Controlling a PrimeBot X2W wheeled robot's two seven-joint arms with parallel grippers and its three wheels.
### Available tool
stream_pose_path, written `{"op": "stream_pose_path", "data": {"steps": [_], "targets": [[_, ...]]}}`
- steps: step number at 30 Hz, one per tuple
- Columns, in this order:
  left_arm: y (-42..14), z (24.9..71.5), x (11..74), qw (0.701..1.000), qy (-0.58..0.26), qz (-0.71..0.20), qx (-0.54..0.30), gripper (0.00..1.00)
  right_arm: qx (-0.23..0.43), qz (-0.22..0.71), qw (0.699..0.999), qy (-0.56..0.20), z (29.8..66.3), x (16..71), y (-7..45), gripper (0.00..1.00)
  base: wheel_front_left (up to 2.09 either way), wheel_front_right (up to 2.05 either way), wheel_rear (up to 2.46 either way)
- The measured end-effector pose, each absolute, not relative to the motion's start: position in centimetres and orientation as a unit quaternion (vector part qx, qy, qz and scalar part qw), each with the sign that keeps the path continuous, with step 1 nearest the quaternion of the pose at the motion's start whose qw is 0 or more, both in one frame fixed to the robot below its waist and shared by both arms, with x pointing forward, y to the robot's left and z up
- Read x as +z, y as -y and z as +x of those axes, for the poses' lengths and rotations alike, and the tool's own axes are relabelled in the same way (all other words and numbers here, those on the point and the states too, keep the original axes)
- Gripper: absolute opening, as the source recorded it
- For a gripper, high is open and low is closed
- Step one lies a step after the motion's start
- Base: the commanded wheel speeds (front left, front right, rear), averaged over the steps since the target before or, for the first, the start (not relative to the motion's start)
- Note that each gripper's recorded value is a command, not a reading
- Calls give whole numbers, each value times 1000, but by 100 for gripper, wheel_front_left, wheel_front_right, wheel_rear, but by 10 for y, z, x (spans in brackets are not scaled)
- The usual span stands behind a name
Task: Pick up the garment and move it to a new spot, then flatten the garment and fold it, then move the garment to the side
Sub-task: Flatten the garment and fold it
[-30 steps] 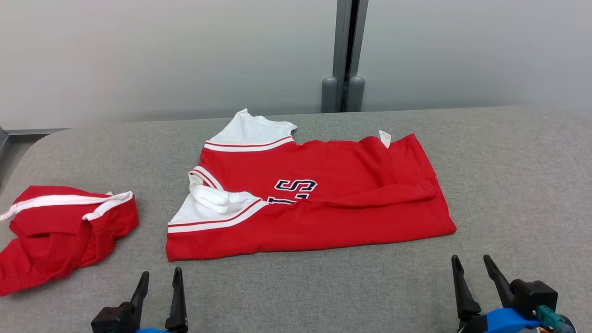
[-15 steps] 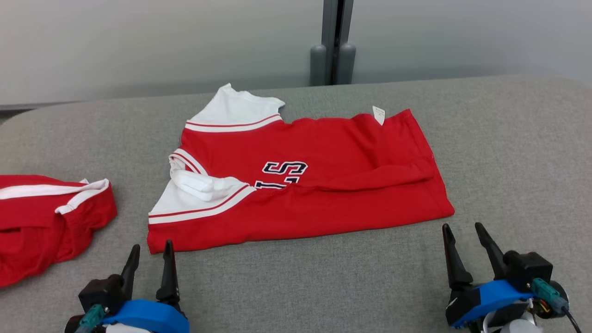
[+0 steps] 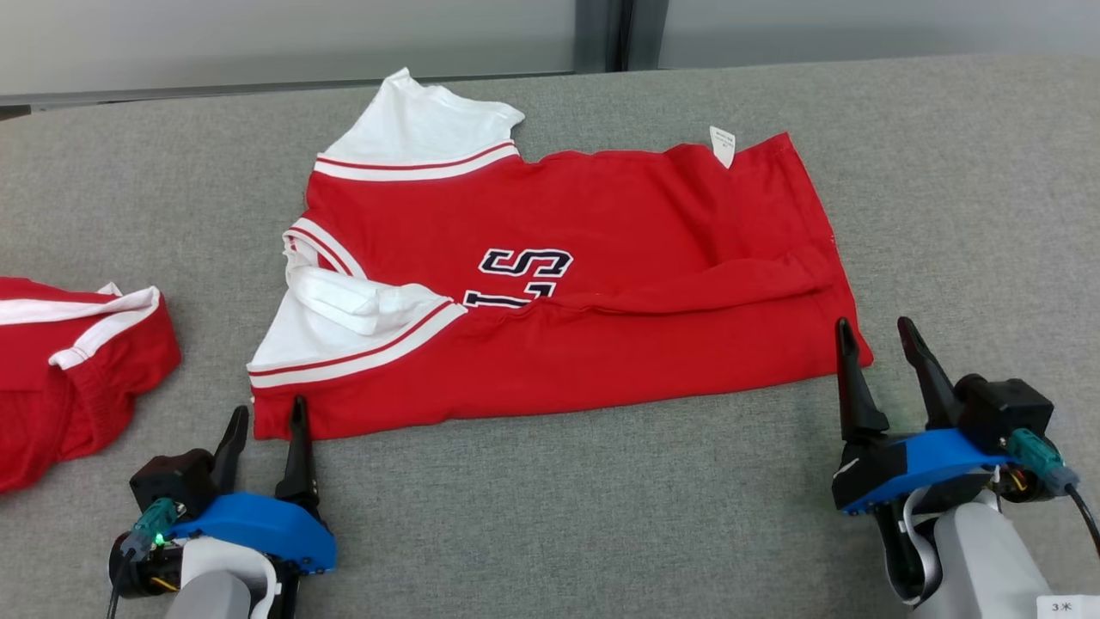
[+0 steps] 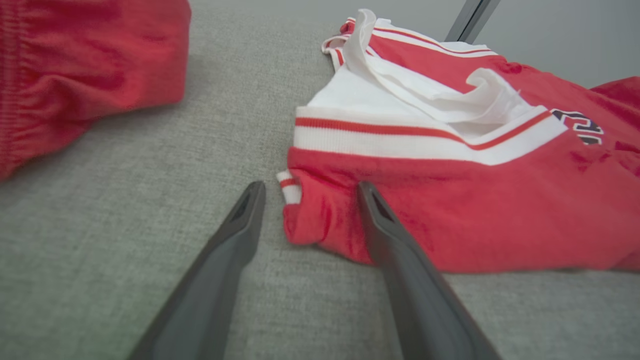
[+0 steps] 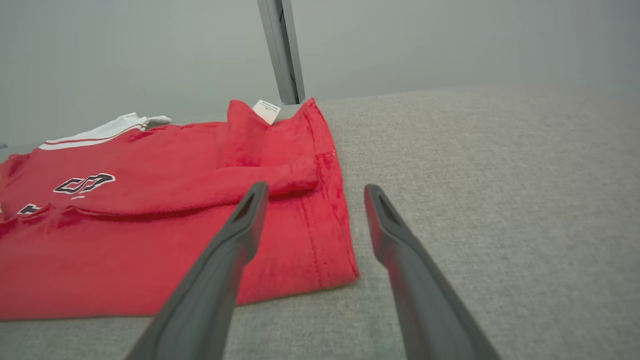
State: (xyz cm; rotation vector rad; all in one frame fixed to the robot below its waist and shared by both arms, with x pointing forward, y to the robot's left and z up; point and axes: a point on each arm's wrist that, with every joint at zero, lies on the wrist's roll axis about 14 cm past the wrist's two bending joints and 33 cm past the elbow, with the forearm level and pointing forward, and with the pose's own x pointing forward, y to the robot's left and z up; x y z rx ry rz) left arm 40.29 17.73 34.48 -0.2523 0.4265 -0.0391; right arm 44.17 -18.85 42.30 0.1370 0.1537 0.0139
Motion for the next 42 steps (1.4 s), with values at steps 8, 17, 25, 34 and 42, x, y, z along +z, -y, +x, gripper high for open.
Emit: {"op": "stream_pose_path", "data": {"steps": [8, 17, 25, 34, 42], "targets": [[-171, 407, 338, 965, -223, -131, -40, 0, -14, 76, 988, -134, 451, 386, 196, 100, 0, 0, 0], [-168, 412, 348, 966, -210, -137, -58, 0, -16, 113, 978, -172, 457, 363, 187, 0, 0, 0, 0], [-172, 396, 380, 975, -167, -134, -56, 0, -26, 136, 978, -156, 431, 379, 187, 0, 0, 0, 0], [-166, 332, 385, 977, -164, -129, -49, 0, -37, 140, 978, -149, 372, 388, 196, 0, 0, 0, 0], [-161, 318, 383, 976, -166, -131, -46, 100, -54, 147, 974, -166, 347, 376, 203, 100, 0, 0, 0]]}}
